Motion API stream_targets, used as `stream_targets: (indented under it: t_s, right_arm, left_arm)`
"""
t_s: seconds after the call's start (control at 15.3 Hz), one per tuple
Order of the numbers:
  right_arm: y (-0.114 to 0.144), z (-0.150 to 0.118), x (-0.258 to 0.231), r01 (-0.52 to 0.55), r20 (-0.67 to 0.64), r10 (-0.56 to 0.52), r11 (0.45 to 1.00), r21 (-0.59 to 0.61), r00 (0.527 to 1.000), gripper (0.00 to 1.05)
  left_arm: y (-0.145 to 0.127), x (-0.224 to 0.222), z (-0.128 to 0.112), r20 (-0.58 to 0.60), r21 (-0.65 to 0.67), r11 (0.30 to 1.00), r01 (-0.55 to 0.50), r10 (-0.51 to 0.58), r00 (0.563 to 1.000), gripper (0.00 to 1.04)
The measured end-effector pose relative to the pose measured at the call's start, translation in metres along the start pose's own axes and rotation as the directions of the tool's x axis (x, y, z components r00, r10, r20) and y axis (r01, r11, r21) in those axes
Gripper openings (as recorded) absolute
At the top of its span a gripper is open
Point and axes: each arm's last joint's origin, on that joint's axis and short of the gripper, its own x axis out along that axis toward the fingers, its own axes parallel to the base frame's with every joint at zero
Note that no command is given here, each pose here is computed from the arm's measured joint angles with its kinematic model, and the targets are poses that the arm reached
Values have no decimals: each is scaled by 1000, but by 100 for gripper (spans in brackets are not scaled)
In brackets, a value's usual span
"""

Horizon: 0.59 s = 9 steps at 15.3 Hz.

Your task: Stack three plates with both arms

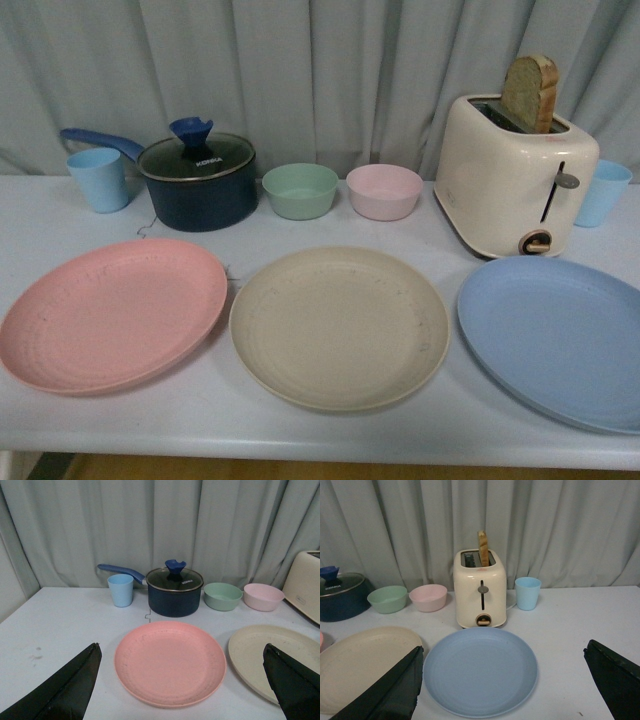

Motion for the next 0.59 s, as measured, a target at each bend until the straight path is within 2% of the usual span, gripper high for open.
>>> stream_targets:
  t_s: [0.59]
  right_arm:
    - [0, 0, 0, 0, 0, 0, 1000, 0, 1000, 98]
  left_arm:
    - [0, 0, 0, 0, 0, 1000, 0, 0, 1000, 98]
